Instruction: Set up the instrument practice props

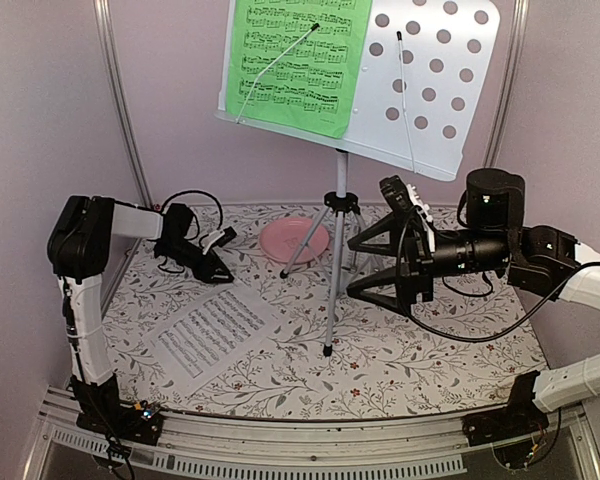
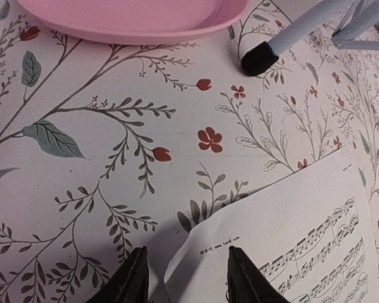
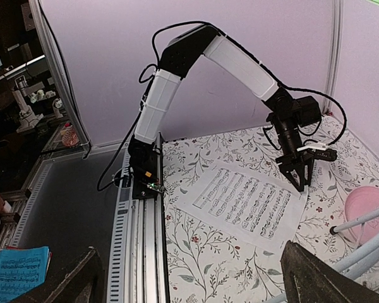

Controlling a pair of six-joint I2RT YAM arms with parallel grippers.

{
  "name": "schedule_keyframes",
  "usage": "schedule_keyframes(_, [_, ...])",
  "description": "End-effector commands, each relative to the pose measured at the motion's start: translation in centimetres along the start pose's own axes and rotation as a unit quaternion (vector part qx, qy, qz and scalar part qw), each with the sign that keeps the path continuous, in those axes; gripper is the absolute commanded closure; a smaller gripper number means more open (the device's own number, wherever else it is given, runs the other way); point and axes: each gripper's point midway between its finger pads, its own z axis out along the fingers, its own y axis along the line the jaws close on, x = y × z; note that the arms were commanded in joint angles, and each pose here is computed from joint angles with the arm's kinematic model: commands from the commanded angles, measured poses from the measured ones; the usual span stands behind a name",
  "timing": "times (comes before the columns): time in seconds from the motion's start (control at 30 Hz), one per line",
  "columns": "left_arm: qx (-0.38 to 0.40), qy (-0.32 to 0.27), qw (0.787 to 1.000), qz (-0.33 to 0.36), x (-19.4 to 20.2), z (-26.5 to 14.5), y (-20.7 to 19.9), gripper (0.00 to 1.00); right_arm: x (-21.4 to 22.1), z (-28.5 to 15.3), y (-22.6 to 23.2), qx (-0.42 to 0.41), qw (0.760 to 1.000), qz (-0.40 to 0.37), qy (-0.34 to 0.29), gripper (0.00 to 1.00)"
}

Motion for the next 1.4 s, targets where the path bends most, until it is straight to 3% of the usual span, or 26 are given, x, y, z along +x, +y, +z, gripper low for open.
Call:
schedule_keyframes(0.0, [0.003, 0.025, 1.000, 0.005, 1.4, 1.0, -0.4, 0.58, -0.9, -0.2, 0.2, -0.005, 1.000, -0.005, -0.008, 0.01])
schedule_keyframes(0.23, [0.003, 0.034, 0.999, 0.008, 1.6, 1.7, -0.6, 0.65, -1.0, -0.6, 0.2, -0.001, 1.000, -0.003, -0.012, 0.01])
schedule_keyframes(0.3, [0.005, 0.030, 0.999, 0.012, 1.4, 1.6, -0.8, 0.72, -1.1, -0.8, 0.3, 0.001, 1.000, -0.003, -0.015, 0.01])
schedule_keyframes(0.47, [-0.009, 0.007, 0.999, 0.032, 0.2, 0.4, -1.4, 0.99, -1.2, -1.3, 0.1, 0.015, 1.000, -0.005, -0.023, 0.01])
schedule_keyframes(0.57, [-0.020, -0.029, 0.999, 0.029, -1.6, -1.6, -2.4, 1.00, -1.3, -1.6, -1.2, 0.054, 0.998, 0.013, -0.037, 0.01])
schedule_keyframes(0.7, [-0.053, -0.086, 0.992, 0.077, -5.1, -5.7, -6.0, 1.00, -1.5, -2.5, -2.0, 0.087, 0.994, 0.034, -0.063, 0.01])
schedule_keyframes(0.87, [-0.076, -0.126, 0.979, 0.141, -7.4, -9.7, -12.5, 1.00, -1.7, -3.4, -1.8, 0.089, 0.990, 0.026, -0.104, 0.01])
schedule_keyframes(1.1, [-0.067, -0.231, 0.943, 0.230, -11.0, -16.5, -23.1, 1.00, 0.5, -1.6, -3.7, 0.115, 0.989, 0.041, -0.084, 0.01])
schedule_keyframes(1.23, [-0.049, -0.280, 0.932, 0.226, -12.8, -19.9, -26.8, 1.00, 2.6, -0.7, -3.2, 0.091, 0.992, 0.047, -0.080, 0.01])
schedule_keyframes(1.37, [0.004, -0.306, 0.934, 0.183, -15.0, -21.4, -29.8, 1.00, 3.0, -0.1, -1.9, 0.068, 0.992, 0.049, -0.098, 0.01])
